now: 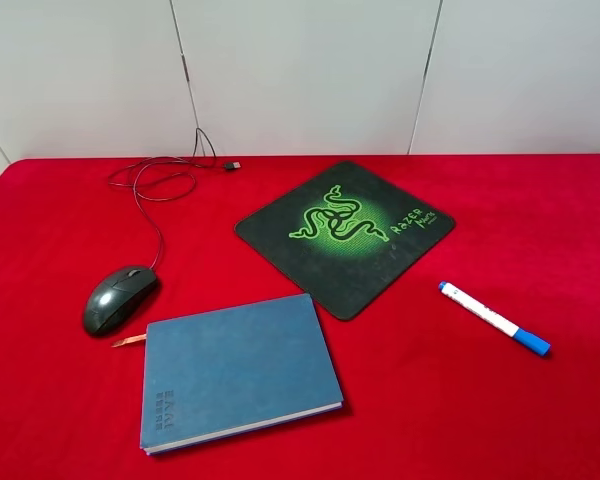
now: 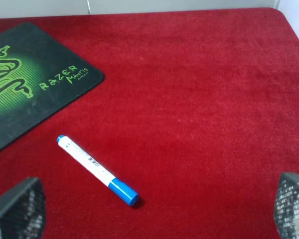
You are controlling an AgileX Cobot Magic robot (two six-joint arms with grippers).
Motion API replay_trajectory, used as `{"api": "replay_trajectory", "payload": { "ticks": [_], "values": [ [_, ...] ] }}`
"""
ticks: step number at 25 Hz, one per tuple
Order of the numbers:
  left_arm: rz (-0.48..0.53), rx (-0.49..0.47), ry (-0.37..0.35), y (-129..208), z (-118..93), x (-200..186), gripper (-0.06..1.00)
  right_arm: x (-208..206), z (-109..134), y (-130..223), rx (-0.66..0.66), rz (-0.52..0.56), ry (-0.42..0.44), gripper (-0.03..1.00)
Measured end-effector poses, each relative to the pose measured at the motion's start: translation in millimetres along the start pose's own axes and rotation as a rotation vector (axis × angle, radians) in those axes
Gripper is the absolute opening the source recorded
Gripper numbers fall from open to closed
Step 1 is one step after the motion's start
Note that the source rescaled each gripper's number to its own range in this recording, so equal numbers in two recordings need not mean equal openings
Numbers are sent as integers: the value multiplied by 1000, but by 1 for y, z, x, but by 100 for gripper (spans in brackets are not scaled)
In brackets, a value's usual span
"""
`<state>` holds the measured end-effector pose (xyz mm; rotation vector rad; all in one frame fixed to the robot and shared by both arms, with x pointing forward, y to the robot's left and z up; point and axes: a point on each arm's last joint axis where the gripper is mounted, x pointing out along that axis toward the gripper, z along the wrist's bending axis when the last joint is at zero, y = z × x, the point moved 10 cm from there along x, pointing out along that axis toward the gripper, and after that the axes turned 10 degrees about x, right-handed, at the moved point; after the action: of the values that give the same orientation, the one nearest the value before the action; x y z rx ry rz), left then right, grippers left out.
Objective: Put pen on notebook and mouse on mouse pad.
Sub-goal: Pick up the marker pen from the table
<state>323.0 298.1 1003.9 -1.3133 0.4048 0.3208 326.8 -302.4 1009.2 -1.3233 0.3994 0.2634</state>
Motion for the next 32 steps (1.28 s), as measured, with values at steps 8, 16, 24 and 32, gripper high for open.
{"api": "replay_trajectory", "payload": {
  "ticks": [8,16,24,32],
  "values": [
    [0,0,0,0,0,0,100,0,0,0,0,0,0,100],
    [0,0,0,0,0,0,100,5,0,1,0,37,8,100],
    [0,0,0,0,0,0,100,30,7,-12,-95,242,19,100],
    [0,0,0,0,0,0,100,72,24,-31,-216,454,-30,100]
  ]
}}
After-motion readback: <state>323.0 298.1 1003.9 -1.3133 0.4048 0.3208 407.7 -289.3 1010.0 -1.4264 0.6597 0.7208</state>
